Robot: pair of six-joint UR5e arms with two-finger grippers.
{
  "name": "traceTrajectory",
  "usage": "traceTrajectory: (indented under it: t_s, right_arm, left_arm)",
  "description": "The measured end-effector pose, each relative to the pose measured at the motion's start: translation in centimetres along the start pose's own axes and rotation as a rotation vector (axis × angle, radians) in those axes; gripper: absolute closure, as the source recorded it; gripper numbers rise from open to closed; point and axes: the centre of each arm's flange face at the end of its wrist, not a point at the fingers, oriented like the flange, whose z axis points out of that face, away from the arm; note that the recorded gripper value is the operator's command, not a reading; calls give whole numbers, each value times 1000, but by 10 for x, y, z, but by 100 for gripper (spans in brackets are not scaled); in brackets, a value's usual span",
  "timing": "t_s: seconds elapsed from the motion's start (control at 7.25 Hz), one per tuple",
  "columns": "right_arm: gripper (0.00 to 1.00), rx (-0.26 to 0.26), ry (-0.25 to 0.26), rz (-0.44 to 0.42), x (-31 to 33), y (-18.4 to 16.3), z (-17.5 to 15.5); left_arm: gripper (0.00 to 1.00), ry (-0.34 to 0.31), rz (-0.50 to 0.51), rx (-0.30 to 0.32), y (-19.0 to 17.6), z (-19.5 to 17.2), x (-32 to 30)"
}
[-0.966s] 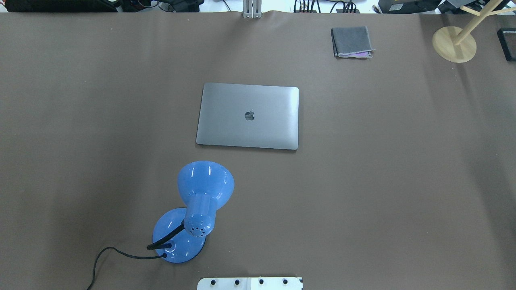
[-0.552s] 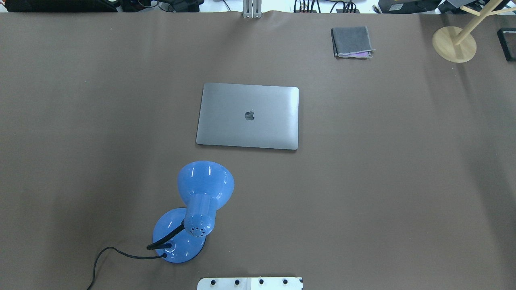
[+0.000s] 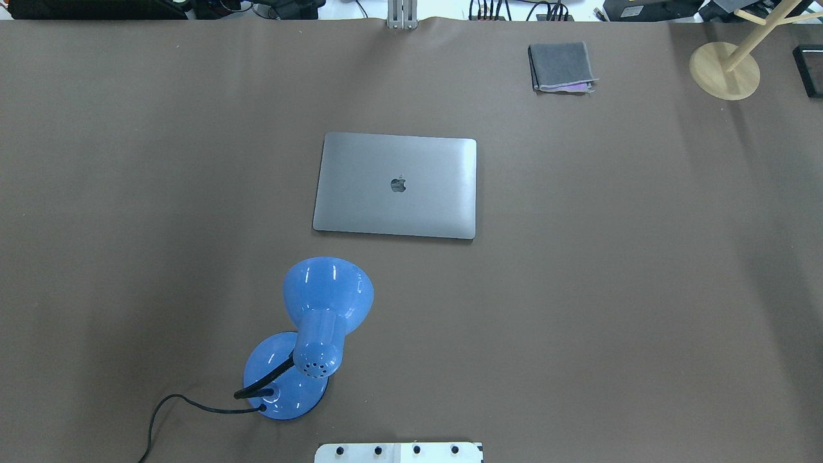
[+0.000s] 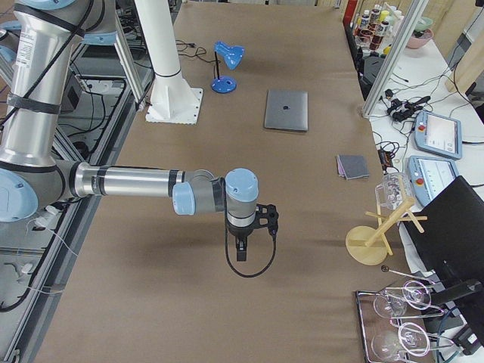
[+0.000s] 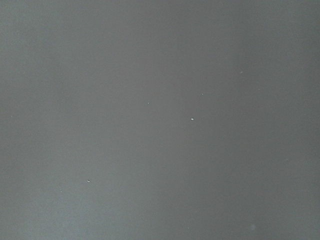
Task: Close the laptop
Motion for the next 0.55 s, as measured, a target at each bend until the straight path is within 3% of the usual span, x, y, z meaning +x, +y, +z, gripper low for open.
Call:
traceTrajectory:
  t_s: [0.55]
  right_arm:
    - [0, -3, 2, 3, 1, 3, 1]
  left_arm:
    - [2, 0, -2, -1, 1, 1, -1]
